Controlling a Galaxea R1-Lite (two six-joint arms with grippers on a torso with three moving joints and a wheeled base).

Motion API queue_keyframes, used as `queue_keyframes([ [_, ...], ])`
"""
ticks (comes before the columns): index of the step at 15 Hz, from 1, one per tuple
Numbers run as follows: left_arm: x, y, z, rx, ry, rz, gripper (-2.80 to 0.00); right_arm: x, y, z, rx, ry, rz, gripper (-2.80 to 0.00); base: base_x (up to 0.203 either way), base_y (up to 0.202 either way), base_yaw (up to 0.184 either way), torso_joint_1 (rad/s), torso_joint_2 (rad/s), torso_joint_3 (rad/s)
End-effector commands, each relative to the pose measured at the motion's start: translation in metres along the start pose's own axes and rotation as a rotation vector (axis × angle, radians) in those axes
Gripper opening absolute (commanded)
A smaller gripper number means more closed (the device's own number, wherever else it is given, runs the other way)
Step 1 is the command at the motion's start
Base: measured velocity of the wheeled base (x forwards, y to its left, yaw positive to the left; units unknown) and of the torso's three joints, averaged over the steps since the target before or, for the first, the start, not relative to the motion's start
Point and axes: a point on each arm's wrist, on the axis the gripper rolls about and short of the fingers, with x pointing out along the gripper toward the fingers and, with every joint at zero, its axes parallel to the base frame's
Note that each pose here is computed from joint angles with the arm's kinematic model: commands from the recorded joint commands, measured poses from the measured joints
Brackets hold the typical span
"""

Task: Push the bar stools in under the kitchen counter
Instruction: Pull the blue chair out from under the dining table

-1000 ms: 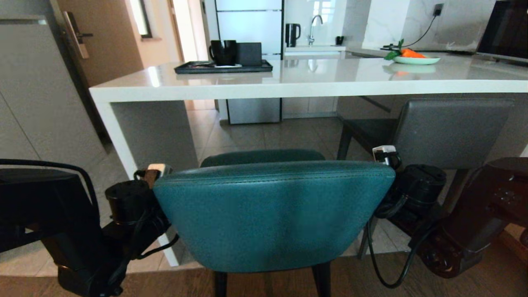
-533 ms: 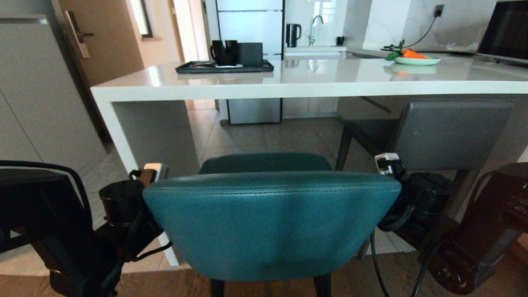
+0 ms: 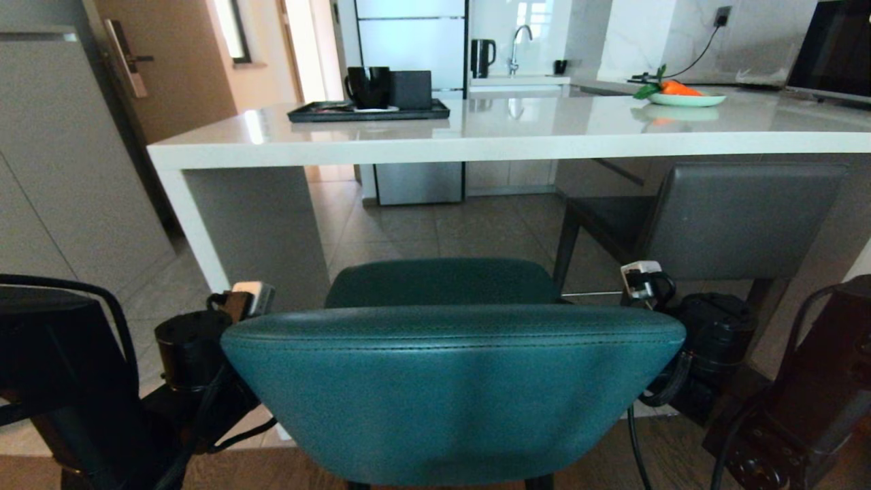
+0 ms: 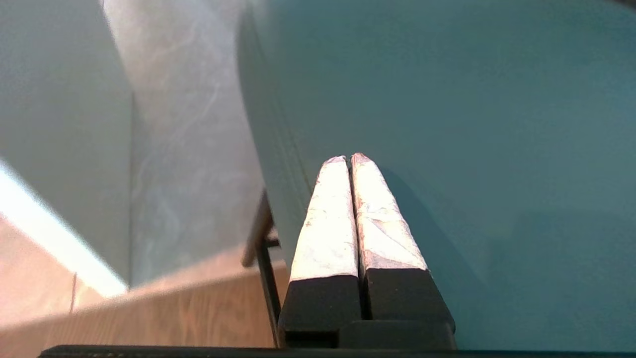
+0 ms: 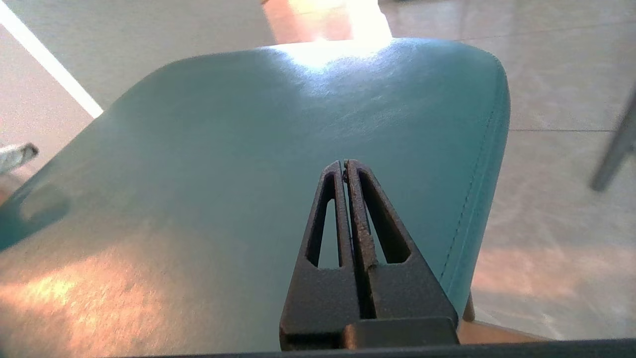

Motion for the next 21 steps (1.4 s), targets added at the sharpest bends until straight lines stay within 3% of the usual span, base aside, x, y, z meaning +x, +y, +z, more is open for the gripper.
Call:
queue_keyframes([
  [1,-0.021,0.005,0.007,-0.006,-0.017,0.024,-2.8,0.006,0.0,-0.006,0.002,0.008,0.005,-2.8,0.0,0.0,0.0,0.0,0.0,0.0],
  [5,-0.041,0.005,0.006,-0.007,-0.001,0.033,-2.8,0.001,0.002,-0.002,0.001,0.001,0.005,-2.8,0.0,0.0,0.0,0.0,0.0,0.0],
  [13,-0.002,0.003,0.017,-0.001,-0.071,-0.002,-2.8,-0.022,0.016,0.01,0.006,-0.022,-0.012,-2.8,0.0,0.0,0.0,0.0,0.0,0.0],
  [21,-0.002,0.001,0.015,0.0,-0.059,-0.008,-2.8,-0.012,0.011,0.006,0.009,-0.019,-0.022,-2.8,-0.041,0.0,-0.001,0.001,0.0,0.0],
])
